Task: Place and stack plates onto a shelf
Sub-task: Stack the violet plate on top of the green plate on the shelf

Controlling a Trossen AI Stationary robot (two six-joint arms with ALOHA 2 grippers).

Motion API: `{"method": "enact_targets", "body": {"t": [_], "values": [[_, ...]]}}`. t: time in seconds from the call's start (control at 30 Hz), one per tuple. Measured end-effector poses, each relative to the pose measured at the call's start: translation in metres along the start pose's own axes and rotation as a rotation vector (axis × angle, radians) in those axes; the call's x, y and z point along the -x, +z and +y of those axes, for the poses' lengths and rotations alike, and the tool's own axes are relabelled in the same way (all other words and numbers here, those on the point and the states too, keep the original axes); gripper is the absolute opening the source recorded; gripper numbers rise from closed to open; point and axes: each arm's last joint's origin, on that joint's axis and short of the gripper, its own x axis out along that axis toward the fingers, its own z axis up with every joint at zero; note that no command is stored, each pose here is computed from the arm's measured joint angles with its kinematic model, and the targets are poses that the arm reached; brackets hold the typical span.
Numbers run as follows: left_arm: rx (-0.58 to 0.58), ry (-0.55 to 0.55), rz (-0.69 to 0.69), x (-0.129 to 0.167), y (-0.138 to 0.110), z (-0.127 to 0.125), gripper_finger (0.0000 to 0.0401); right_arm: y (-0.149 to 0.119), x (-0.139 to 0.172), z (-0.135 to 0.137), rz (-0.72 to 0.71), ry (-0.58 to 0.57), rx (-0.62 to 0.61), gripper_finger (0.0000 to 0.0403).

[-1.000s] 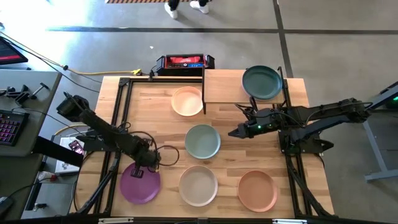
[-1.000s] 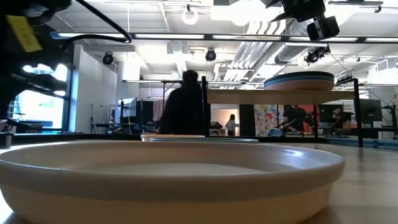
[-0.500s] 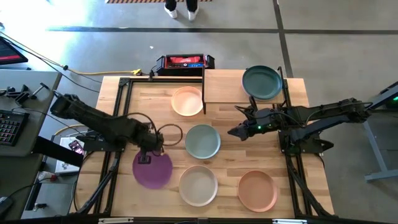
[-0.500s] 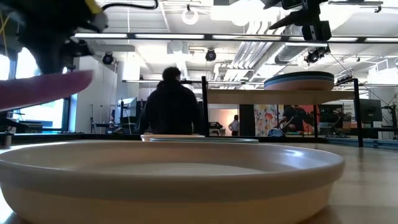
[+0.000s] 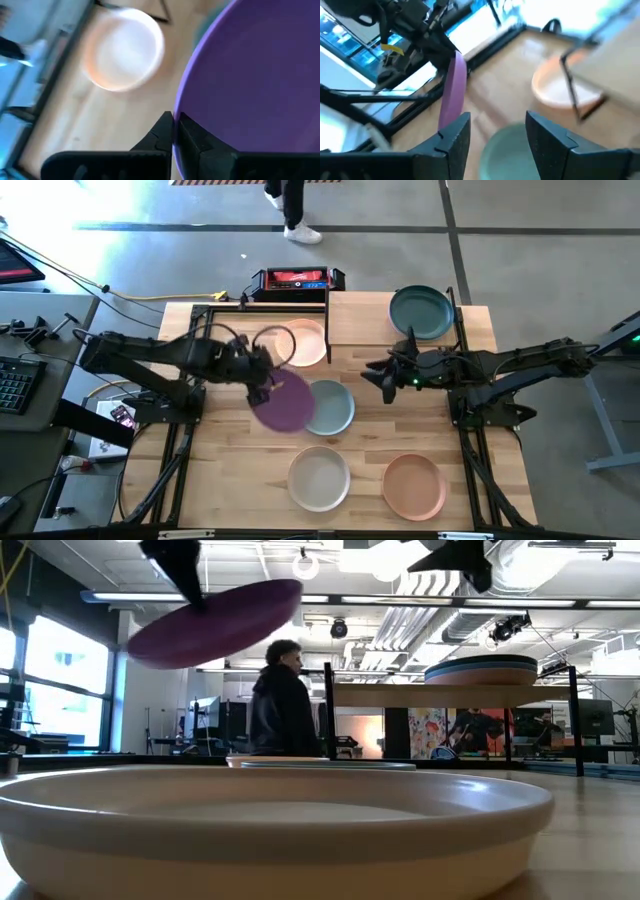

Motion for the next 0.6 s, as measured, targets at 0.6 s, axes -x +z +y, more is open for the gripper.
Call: {"method": "enact_targets", "body": {"t": [0.6], "values": [[0.215,0.232,-0.277,0.003,0.041,0.039,0.0000,0.053,-0.005,-0.020,-0.385,-0.125,0.349,0.0171]]}}
